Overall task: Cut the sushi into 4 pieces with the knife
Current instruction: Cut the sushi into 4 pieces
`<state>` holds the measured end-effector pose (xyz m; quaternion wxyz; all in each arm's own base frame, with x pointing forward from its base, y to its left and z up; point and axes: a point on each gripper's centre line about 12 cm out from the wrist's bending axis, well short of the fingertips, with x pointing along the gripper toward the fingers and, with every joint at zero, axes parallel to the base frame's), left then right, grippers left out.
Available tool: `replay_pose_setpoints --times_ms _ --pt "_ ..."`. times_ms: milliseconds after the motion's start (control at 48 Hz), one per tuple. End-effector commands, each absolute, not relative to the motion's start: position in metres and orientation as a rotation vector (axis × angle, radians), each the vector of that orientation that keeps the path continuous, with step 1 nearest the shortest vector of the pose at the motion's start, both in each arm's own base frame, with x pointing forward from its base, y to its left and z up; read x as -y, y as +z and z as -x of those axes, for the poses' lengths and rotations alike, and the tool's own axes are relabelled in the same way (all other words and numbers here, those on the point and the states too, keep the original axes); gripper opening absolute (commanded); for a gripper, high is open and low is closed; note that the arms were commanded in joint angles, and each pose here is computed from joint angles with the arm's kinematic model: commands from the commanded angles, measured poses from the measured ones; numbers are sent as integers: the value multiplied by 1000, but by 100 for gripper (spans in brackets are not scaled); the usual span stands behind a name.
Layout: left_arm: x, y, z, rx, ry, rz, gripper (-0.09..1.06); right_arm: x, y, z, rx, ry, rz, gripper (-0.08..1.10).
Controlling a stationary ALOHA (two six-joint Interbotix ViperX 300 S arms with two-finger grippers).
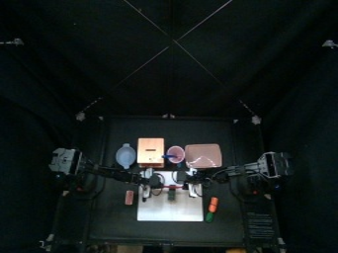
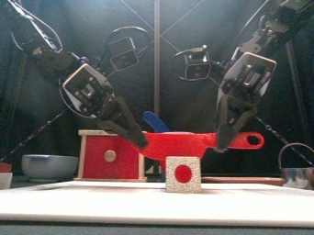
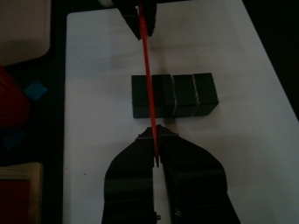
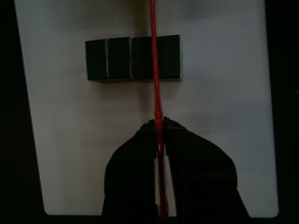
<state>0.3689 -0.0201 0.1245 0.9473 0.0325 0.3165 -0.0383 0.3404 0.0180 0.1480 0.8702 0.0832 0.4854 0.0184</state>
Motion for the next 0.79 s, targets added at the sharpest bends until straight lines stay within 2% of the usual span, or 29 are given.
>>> replay_pose_setpoints --times_ms 21,458,792 --pt "20 130 -373 -627 -78 -70 35 -21 158 -345 -987 48 -171 15" --pt "22 128 -372 -638 -84 -72 35 -25 156 -347 -991 58 -168 15" --pt "22 99 -373 -713 -83 -69 35 -30 118 -345 -1097 54 -173 15"
